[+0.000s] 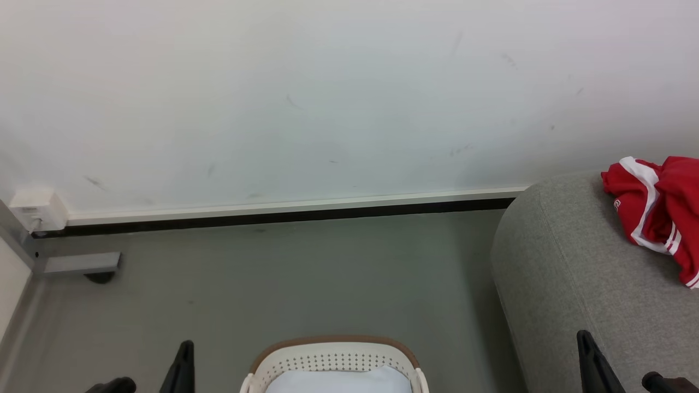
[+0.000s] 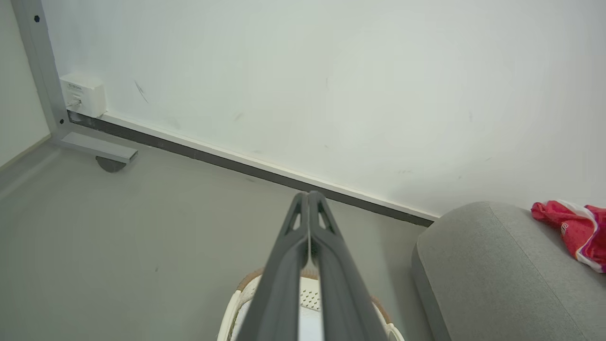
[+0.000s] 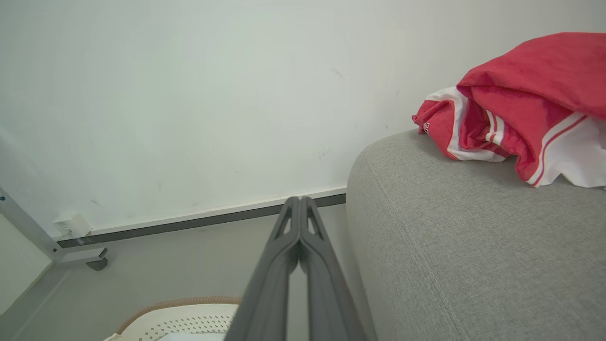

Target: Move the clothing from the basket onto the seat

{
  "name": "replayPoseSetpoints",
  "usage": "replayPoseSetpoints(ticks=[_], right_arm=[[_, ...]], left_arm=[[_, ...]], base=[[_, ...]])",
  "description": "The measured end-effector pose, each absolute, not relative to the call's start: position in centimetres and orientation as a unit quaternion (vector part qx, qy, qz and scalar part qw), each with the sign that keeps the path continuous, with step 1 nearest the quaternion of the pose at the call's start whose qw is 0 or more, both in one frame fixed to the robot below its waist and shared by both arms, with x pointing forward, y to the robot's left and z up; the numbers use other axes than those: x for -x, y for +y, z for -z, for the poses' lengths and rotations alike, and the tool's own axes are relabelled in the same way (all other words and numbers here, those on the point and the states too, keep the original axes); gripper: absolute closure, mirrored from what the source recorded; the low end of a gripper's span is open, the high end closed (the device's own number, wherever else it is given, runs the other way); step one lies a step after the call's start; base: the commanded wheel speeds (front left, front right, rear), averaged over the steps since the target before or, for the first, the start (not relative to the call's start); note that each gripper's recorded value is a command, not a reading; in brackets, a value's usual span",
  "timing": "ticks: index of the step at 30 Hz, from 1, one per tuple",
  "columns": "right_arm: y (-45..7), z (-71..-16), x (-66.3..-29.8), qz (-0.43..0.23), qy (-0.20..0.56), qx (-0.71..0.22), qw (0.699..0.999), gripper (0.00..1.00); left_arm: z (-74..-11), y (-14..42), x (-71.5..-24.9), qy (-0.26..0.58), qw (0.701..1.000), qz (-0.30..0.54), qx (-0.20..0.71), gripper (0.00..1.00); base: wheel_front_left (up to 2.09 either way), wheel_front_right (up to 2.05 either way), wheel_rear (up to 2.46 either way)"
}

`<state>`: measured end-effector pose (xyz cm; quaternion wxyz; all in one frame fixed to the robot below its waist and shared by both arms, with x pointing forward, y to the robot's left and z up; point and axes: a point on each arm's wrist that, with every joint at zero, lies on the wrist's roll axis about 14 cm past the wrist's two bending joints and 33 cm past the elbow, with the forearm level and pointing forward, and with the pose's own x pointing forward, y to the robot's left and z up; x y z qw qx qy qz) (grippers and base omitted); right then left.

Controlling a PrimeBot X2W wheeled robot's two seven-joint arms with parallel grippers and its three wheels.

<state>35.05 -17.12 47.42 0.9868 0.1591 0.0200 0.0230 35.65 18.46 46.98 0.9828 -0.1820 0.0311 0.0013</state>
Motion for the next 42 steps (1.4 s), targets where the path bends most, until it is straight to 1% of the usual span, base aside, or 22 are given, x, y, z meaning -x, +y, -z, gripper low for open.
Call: replayPoseSetpoints(ticks=[10, 26, 30, 31, 33, 42], right_arm=[[-18.0, -47.6, -35.5, -0.003, 0.022, -0.241, 0.97, 1.0], [-18.8, -47.9, -36.2, 0.015, 0.024, -0.355, 0.934, 1.0], [-18.9, -48.0, -36.3, 0.018, 0.024, -0.38, 0.924, 1.0], [-19.0, -48.1, -36.5, 0.019, 0.024, -0.4, 0.916, 1.0], [-19.1, -48.3, -36.7, 0.02, 0.021, -0.416, 0.909, 1.0], [-19.4, -48.4, -36.8, 0.025, 0.022, -0.464, 0.885, 1.0]], left_arm=[[-47.1, 18.8, -36.0, 0.037, 0.965, -0.016, 0.261, 1.0], [-47.4, 19.3, -36.6, 0.039, 0.926, -0.031, 0.373, 1.0], [-47.5, 19.4, -36.7, 0.038, 0.917, -0.033, 0.396, 1.0], [-47.6, 19.4, -36.9, 0.037, 0.91, -0.032, 0.411, 1.0], [-47.7, 19.5, -36.9, 0.036, 0.901, -0.034, 0.431, 1.0], [-47.9, 19.7, -37.2, 0.036, 0.879, -0.036, 0.474, 1.0]], base=[[0.0, 0.0, 0.0], [0.0, 0.0, 0.0], [0.0, 0.0, 0.0], [0.0, 0.0, 0.0], [0.0, 0.0, 0.0], [0.0, 0.0, 0.0]])
